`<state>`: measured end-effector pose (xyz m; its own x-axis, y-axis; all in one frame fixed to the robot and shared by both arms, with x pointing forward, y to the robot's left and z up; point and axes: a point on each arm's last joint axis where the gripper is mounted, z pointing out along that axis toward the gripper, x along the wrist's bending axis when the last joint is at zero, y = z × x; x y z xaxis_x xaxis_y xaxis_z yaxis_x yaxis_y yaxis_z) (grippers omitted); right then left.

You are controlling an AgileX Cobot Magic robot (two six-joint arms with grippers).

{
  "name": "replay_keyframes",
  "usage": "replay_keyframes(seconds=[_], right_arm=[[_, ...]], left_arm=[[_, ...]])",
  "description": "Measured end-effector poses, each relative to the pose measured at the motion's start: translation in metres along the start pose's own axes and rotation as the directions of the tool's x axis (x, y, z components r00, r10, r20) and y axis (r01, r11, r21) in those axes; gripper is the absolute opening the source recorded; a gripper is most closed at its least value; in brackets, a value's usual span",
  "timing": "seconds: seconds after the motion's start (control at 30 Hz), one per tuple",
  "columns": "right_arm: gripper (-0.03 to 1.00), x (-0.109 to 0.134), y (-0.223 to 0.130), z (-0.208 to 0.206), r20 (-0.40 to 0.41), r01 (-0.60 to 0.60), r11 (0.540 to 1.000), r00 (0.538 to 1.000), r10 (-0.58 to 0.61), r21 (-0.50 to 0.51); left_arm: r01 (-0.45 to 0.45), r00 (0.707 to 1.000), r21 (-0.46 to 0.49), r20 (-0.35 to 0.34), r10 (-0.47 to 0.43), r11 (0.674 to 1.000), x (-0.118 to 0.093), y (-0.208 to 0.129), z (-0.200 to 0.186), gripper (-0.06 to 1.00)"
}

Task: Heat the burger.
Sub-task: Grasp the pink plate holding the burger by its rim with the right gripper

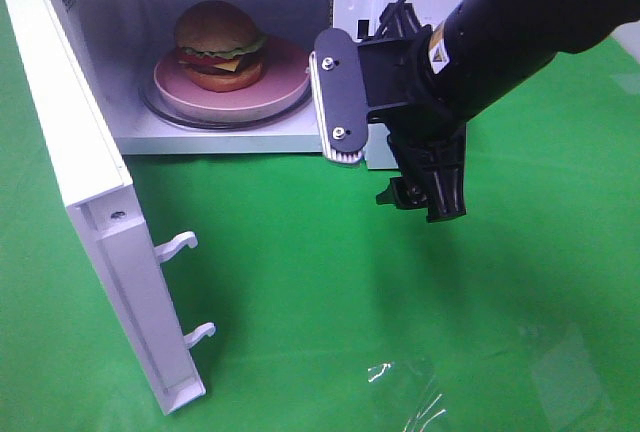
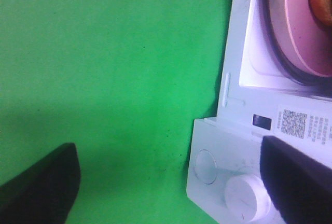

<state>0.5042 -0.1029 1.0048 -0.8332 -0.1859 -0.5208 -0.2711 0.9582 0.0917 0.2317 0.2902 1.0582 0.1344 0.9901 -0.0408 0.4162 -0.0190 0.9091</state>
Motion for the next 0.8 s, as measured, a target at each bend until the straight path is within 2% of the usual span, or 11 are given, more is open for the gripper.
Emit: replay_keyframes(seconds=[0.33, 0.5, 0.8], right_arm=[[0.89, -0.016, 0.021, 0.009, 0.027, 0.033, 0.999, 0.999, -0.033, -0.007], [0.89, -0.016, 0.028, 0.013, 0.028, 0.063, 0.998, 0.998, -0.062, -0.007], [0.88, -0.019, 0.036, 0.015, 0.091, 0.121, 0.992, 0.989, -0.118, -0.03]], left_arm=[[0.0, 1.0, 0.0, 0.0, 0.0, 1.0, 0.0, 0.0, 0.0, 0.99], [0.0, 1.0, 0.0, 0.0, 0.0, 1.0, 0.0, 0.0, 0.0, 0.99], [0.0, 1.0, 0.0, 0.0, 0.0, 1.0, 0.0, 0.0, 0.0, 0.99]])
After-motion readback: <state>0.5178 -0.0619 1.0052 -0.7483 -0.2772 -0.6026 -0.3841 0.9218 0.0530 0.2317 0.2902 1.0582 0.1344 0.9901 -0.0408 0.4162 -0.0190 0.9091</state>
